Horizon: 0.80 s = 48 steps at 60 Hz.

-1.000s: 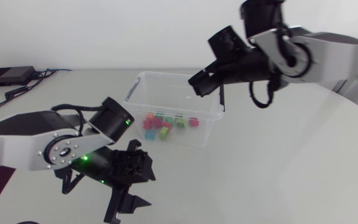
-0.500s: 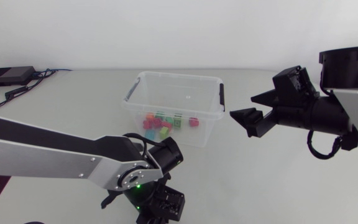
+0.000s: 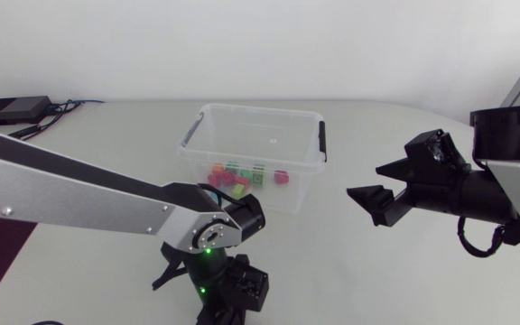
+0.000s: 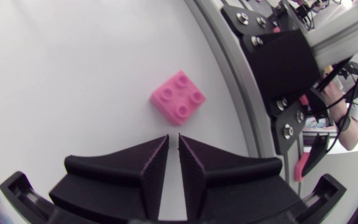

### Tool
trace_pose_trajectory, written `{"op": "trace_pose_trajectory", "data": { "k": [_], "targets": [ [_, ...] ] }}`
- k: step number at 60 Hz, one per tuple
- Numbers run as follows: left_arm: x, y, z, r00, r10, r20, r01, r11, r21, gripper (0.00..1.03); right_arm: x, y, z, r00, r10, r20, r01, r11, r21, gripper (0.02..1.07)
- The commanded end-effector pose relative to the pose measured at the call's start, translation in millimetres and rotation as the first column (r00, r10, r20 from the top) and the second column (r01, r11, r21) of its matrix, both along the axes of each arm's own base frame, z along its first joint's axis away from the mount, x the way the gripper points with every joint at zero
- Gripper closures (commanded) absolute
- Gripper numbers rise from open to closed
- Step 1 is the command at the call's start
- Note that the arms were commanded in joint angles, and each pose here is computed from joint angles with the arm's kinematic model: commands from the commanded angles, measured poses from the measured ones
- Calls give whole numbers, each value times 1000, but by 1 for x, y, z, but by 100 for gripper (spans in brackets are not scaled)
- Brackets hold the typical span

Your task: Pick up the duplo bricks and place them in the container

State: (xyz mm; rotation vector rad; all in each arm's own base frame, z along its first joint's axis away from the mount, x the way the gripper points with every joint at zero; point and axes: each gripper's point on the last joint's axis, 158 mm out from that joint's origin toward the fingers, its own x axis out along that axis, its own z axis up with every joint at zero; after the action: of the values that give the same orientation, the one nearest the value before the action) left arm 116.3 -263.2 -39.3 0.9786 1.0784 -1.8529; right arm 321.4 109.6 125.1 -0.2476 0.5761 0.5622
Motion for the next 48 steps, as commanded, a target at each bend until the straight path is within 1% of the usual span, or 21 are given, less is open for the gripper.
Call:
{"op": "trace_pose_trajectory", "data": {
  "k": [1, 5, 12, 16, 20, 24, 28, 29, 35, 38, 40, 43, 48],
  "targets": [
    [-24, 29, -10, 995, -65, -78, 71, 994, 81, 87, -4, -8, -9, 1000, 2, -10, -2, 1000, -18, 6],
    [-43, 34, -11, 988, -111, -110, 123, 986, 111, 87, -3, -12, -9, 1000, -6, -10, 6, 1000, -8, 6],
    [-45, 24, -14, 988, -129, -81, 136, 987, 90, 89, -4, -19, -16, 1000, -14, -21, 13, 1000, -15, 6],
    [-32, 16, -15, 995, -80, -55, 84, 994, 72, 89, -4, -24, -18, 1000, -16, -24, 16, 1000, -13, 6],
    [-21, 6, -17, 999, -47, 3, 47, 999, 14, 89, -3, -28, -19, 1000, -20, -24, 19, 1000, -13, 6],
    [-1, -5, -18, 998, 25, 50, -23, 999, -36, 89, -2, -30, -20, 999, -20, -28, 20, 1000, -9, 6],
    [11, -12, -19, 995, 55, 86, -47, 996, -82, 89, -2, -30, -21, 999, -20, -32, 20, 1000, -9, 6],
    [18, -16, -20, 991, 80, 110, -67, 991, -116, 89, -2, -30, -21, 999, -20, -32, 20, 1000, -9, 6],
    [37, -25, -18, 978, 154, 144, -129, 977, -171, 88, -4, -29, -23, 999, -18, -37, 18, 1000, -9, 6],
    [41, -25, -15, 974, 171, 151, -143, 973, -180, 88, -11, -23, -27, 998, 16, -55, -17, 1000, -6, 6],
    [38, -18, -11, 974, 168, 151, -142, 975, -168, 88, -20, -17, -30, 995, 56, -78, -57, 998, -9, 6],
    [44, -7, -7, 966, 180, 184, -151, 976, -158, 88, -35, -6, -34, 987, 113, -118, -114, 993, -5, 6],
    [62, 17, 13, 942, 248, 225, -214, 963, -164, 87, -61, 14, -37, 962, 213, -170, -219, 976, -18, 6]
  ]
}}
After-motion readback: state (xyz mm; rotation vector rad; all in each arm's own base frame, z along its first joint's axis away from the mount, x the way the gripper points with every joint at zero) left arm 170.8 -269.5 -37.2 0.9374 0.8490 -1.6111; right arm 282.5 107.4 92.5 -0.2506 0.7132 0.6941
